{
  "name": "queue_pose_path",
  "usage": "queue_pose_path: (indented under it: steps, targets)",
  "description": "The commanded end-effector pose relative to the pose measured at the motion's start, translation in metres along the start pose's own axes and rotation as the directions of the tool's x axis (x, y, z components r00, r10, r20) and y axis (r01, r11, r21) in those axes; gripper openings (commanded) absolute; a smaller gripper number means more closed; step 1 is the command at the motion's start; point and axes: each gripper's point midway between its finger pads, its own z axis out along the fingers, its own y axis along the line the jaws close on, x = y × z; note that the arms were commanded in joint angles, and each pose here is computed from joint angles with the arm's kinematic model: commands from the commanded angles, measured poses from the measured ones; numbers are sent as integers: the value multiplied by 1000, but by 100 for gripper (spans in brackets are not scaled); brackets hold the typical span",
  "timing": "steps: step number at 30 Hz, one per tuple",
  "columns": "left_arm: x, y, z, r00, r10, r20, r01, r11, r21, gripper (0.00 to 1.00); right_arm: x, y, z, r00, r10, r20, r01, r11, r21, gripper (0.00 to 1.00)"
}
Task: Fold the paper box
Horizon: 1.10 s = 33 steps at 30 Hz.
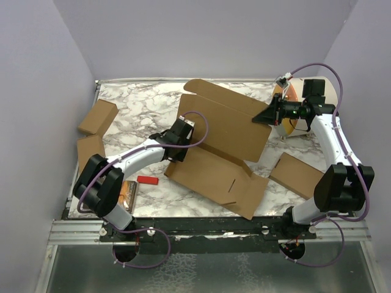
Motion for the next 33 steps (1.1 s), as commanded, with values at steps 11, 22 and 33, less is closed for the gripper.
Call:
queue_pose_path:
  steps: [11,22,33]
  targets:
    - [-22,4,-19,997,-19,77,19,1000,1,45,-14,7,-5,997,-68,25,68,998,-3,1]
    - [0,9,4,1000,11,-9,-11,1000,-17,20,-15,8,-5,997,-71,26,71,997,-6,1]
    - [24,19,18,993,57,-101,-65,995,-70,0,-15,6,-4,997,-70,25,71,997,-6,1]
